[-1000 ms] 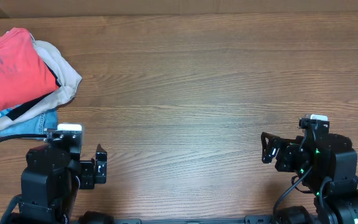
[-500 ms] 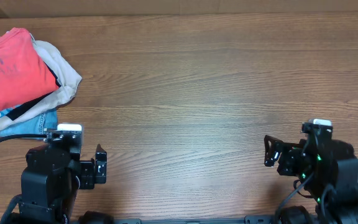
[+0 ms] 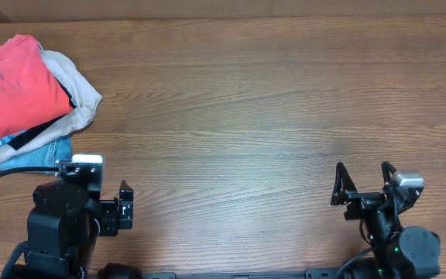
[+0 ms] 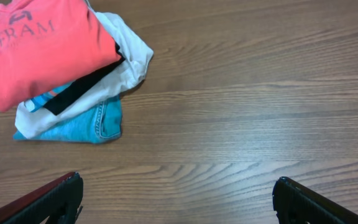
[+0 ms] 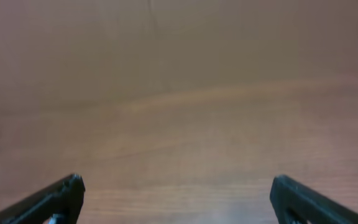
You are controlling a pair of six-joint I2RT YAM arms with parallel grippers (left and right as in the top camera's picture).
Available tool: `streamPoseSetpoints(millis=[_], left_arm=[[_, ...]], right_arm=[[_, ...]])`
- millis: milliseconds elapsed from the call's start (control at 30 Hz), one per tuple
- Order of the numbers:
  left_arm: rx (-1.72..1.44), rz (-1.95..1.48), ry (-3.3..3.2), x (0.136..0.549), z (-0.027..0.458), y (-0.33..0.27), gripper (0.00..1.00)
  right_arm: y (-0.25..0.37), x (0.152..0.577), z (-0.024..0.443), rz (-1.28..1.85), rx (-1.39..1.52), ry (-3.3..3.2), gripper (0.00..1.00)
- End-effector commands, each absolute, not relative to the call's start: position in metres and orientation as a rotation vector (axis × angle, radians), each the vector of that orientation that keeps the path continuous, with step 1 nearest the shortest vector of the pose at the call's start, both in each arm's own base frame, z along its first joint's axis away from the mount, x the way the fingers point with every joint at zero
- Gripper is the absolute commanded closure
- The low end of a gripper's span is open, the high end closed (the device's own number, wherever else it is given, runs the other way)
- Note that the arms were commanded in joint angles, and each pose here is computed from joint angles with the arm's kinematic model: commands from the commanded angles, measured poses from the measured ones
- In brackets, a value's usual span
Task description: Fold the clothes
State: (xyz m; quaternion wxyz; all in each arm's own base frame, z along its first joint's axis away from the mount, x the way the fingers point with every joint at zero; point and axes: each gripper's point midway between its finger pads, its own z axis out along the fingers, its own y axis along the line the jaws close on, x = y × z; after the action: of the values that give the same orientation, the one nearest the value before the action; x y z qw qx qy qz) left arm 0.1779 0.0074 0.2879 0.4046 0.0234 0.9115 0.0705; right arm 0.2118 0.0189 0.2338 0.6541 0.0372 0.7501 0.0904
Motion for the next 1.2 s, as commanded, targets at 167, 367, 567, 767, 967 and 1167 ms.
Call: streamPoseSetpoints(millis=[167, 367, 567, 767, 967, 1167], left_arm=[[0.044, 0.183, 2.300, 0.178, 0.288, 0.008, 0.00], [0.044, 0.183, 2.300, 0.178, 0.288, 0.008, 0.00], [0.044, 0.183, 2.300, 0.178, 0.288, 0.008, 0.00], [0.044, 0.183, 2.300, 0.178, 0.288, 0.008, 0.00], [0.044, 0.183, 2.300, 0.178, 0.288, 0.008, 0.00], [0.044, 0.183, 2.300, 0.178, 0.288, 0.008, 0.00]], right_arm=[[0.009, 0.234, 0.231, 0.144, 0.080, 1.490, 0.00], [0.011, 0.245, 0.200, 0.116, 0.033, 1.486, 0.00], [0.020, 0.246, 0.171, 0.158, -0.001, 1.593, 0.00], [0.020, 0.246, 0.171, 0.157, 0.000, 1.593, 0.00], [0.020, 0.246, 0.171, 0.157, 0.000, 1.593, 0.00], [0.020, 0.246, 0.171, 0.157, 0.000, 1.593, 0.00]])
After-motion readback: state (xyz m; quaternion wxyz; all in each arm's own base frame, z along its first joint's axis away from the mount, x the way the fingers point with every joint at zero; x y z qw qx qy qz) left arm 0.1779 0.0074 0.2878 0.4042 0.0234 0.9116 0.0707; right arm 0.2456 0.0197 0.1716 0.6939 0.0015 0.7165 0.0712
